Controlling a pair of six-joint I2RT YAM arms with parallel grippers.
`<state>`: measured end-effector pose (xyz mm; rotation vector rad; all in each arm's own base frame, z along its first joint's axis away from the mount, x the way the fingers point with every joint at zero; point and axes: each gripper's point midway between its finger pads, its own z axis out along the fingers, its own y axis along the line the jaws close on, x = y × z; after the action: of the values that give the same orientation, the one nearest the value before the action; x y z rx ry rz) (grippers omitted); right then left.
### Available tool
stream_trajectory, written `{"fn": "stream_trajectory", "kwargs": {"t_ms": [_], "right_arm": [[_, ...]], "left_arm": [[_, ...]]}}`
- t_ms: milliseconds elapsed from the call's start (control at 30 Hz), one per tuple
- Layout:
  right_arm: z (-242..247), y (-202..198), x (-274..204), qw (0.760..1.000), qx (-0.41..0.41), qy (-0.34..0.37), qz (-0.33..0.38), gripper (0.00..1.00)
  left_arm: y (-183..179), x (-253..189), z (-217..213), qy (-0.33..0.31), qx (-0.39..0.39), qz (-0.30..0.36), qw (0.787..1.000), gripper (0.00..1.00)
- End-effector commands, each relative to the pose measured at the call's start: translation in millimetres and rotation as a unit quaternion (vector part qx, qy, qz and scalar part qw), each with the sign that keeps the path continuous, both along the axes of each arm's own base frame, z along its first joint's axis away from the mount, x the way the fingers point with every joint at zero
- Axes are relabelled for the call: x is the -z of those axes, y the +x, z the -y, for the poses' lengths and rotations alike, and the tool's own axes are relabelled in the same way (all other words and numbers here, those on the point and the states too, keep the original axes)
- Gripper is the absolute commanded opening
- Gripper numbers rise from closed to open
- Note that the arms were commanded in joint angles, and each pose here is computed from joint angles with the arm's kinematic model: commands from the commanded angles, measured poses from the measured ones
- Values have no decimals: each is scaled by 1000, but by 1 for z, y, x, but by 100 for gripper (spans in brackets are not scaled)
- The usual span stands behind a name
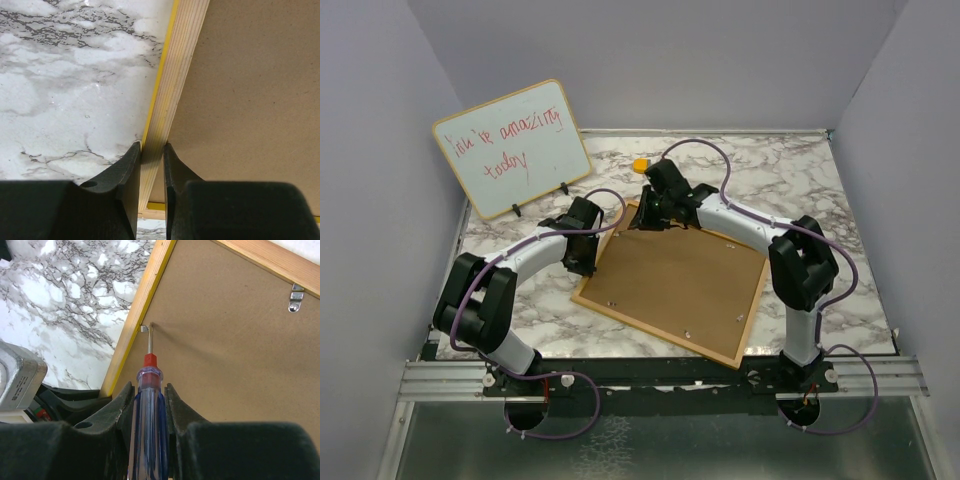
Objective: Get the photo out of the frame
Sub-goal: Release the photo frame item from the photo frame.
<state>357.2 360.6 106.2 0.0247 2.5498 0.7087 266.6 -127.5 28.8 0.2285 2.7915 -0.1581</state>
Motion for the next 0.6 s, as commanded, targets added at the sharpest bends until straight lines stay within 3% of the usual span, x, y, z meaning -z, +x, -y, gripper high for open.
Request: {"fn": "stream_trajectory", "kwargs": {"t_ms": [0,567], "right_arm": [[-10,-10,12,999,-32,6,-15,1],[-3,-4,22,999,-19,-28,-19,0]], "left_arm": [[1,-1,-5,9,-9,11,1000,6],[3,-2,-7,14,-11,15,1000,6]]}}
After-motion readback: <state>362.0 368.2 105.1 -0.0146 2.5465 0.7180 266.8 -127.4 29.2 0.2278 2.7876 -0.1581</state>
